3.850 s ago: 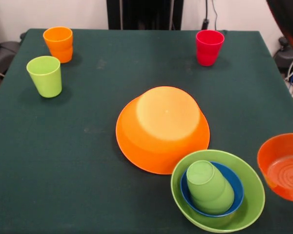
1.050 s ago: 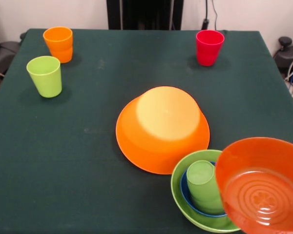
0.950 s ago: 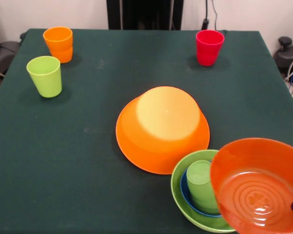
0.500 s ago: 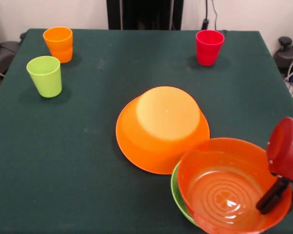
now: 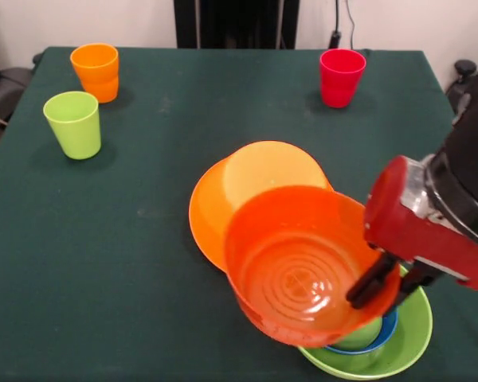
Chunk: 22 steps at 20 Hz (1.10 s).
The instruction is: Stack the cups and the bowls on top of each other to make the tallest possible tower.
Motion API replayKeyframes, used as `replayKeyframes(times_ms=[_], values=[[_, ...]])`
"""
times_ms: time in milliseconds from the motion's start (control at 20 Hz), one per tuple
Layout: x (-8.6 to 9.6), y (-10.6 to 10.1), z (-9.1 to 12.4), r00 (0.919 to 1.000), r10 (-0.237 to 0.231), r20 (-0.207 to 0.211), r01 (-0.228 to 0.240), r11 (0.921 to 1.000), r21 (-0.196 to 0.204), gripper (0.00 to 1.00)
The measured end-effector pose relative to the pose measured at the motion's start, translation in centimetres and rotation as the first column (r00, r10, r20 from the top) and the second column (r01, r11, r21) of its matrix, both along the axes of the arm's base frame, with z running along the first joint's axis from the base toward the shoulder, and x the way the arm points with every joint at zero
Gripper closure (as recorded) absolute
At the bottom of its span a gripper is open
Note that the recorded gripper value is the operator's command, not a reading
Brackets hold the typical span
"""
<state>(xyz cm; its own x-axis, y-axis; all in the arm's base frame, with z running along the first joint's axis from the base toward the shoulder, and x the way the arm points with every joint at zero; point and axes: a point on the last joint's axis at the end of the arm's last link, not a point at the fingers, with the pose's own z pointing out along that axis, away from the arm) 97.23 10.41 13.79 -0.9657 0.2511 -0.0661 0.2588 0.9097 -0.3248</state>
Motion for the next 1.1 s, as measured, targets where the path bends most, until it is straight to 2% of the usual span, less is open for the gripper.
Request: replayKeyframes(times_ms=[150,250,450,550,750,850,950,1100], values=[[-0.4,-0.8,0.2,0.9998,-0.008,-0.02,0.008,1.0,0.0,1.0],[-1.0,-1.5,0.3,0.9987,-0.017,-0.048,0.018,0.9998,0.008,1.0],[-2.1,-2.1,-0.4,0.9954,-0.026,-0.093,0.03,0.9989,0.037,1.0],[-2.8,-2.0,-1.4,0.993,-0.023,-0.116,0.03,0.9976,0.062,1.0],[-4.2,-0.8,-3.8,0.9878,-0.002,-0.155,0.017,0.9947,0.101,1.0],[-5.5,1.0,-5.8,0.9822,0.022,-0.186,0.001,0.9924,0.123,1.0],[-6.0,1.8,-6.5,0.9799,0.032,-0.197,-0.006,0.9912,0.132,1.0],[-7.5,4.4,-8.7,0.9719,0.065,-0.226,-0.029,0.9868,0.159,1.0]])
